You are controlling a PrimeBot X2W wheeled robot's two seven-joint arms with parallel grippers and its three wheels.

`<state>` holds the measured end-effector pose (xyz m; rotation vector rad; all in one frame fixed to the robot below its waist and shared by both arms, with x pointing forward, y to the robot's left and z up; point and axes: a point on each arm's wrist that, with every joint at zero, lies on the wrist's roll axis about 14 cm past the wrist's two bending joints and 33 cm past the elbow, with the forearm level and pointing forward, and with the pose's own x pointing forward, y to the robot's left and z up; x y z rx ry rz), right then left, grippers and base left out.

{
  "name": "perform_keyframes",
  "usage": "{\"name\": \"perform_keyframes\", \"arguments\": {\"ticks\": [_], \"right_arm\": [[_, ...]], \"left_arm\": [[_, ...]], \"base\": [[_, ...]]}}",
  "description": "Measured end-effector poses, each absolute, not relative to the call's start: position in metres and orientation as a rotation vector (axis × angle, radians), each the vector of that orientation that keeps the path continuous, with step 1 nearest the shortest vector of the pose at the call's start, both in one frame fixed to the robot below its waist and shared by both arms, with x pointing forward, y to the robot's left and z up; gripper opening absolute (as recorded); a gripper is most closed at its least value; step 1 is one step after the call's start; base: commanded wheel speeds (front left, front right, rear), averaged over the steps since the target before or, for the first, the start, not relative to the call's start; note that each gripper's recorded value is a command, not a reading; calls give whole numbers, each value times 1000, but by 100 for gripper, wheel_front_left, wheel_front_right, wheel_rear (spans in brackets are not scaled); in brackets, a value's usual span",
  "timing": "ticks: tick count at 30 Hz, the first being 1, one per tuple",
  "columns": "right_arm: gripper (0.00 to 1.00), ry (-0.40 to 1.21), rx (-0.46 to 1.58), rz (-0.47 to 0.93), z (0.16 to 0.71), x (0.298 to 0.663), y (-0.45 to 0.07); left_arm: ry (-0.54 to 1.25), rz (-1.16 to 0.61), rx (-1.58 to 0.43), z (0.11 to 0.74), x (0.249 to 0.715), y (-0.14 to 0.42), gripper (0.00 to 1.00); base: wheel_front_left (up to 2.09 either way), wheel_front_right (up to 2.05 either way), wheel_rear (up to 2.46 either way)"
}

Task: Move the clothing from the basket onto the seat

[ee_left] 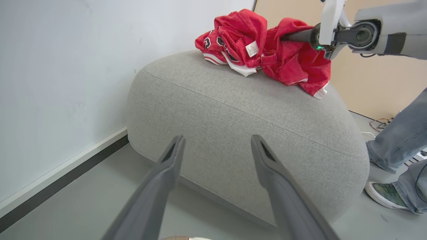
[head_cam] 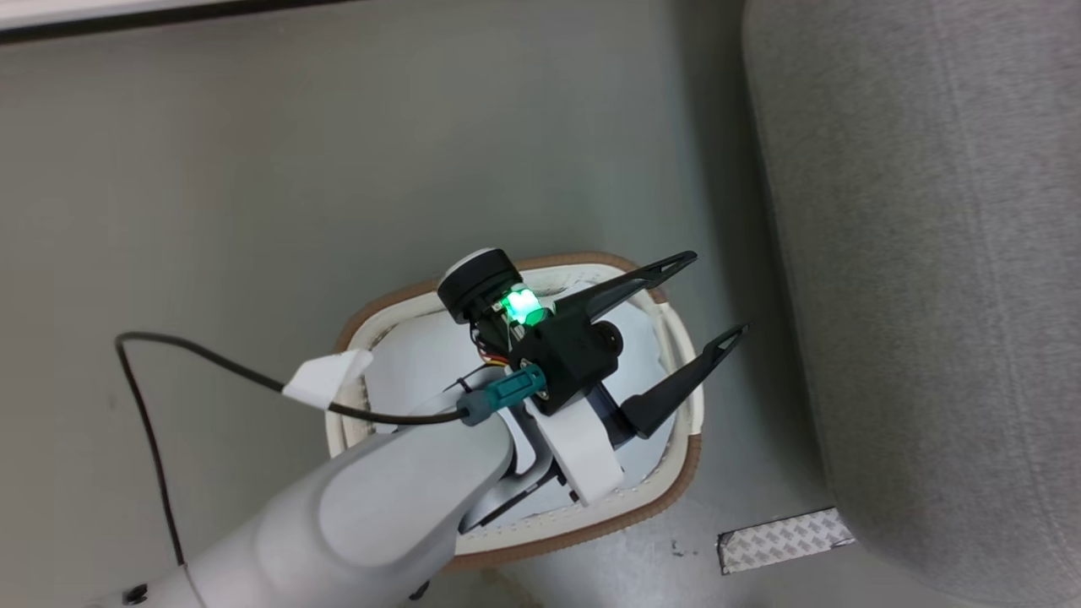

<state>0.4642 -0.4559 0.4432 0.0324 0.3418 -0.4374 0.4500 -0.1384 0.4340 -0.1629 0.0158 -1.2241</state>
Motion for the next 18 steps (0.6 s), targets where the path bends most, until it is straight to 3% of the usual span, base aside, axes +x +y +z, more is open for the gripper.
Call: {"name": "perform_keyframes", "arguments": {"ticks": [1, 7, 18], "right_arm": [[100, 404, 32, -430, 429, 464, -453], [100, 642, 73, -426, 388, 450, -447], [100, 739, 105, -359, 406, 420, -427]], "left_arm": [[25, -1218, -163, 430, 451, -136, 100], [39, -1195, -150, 426, 456, -129, 100], [-3, -1166, -128, 463, 445, -129, 100]], "base": [[0, 0, 0], [0, 0, 0], [0, 0, 0]]}}
